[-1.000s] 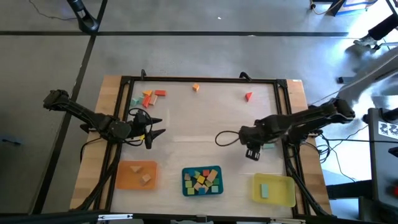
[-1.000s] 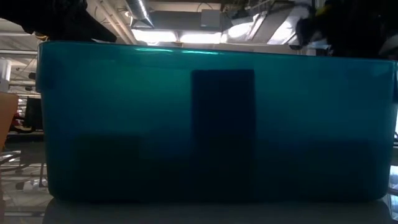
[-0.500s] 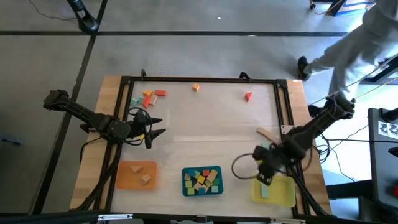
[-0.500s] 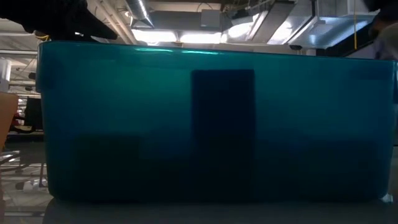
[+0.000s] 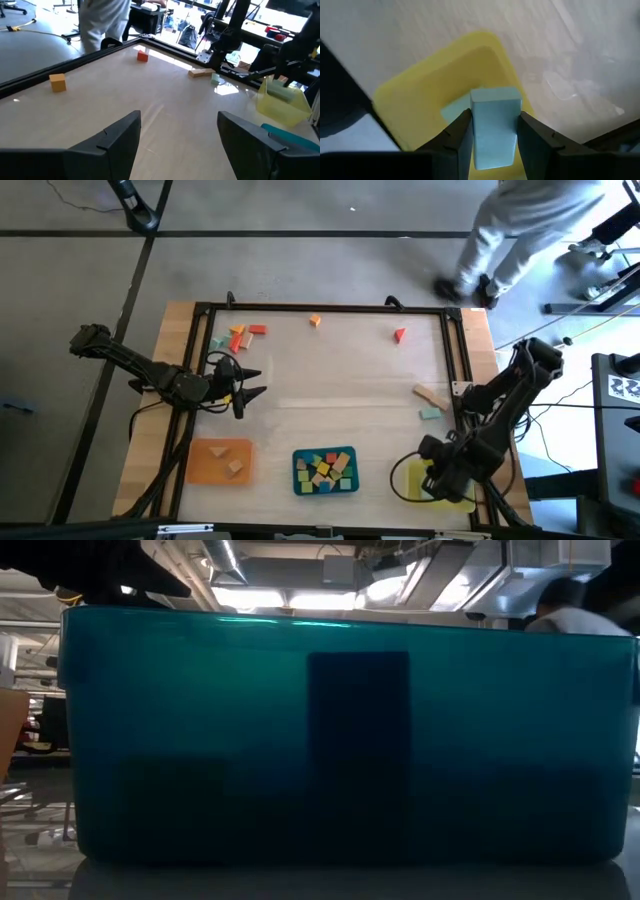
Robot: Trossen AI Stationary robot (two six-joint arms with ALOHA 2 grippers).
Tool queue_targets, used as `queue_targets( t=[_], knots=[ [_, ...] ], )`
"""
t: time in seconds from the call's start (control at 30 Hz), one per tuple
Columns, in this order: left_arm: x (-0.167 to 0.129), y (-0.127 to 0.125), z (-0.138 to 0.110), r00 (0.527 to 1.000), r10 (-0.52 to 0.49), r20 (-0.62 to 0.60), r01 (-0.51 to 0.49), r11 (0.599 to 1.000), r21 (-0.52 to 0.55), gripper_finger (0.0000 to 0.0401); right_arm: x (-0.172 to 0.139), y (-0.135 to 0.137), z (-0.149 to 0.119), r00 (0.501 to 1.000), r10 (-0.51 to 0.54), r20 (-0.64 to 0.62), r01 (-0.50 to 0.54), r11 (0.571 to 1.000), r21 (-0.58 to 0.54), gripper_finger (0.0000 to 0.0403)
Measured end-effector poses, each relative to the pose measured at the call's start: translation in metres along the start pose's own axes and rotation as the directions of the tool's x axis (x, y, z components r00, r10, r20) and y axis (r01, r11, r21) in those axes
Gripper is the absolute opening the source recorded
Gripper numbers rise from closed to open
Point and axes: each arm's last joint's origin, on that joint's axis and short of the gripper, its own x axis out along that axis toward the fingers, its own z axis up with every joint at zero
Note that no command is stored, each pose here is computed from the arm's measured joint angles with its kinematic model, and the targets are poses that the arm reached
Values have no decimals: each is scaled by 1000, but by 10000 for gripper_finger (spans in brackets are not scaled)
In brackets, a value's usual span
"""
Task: Sort blocks by size
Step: Put the light blue rectangular block into the yellow bin
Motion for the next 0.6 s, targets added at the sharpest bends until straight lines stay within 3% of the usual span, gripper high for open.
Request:
queue_targets(
  t=[0.37, 0.6],
  knots=[
    [0, 0, 0, 1000, 1, -1, -1, 1000, -5, 250, 18, 6, 8, 995, -65, -69, 70, 995, 67, 137],
    [0, 0, 0, 1000, 1, -1, -1, 1000, -5, 250, 17, 4, 8, 993, -88, -79, 95, 992, 85, 228]
  ],
)
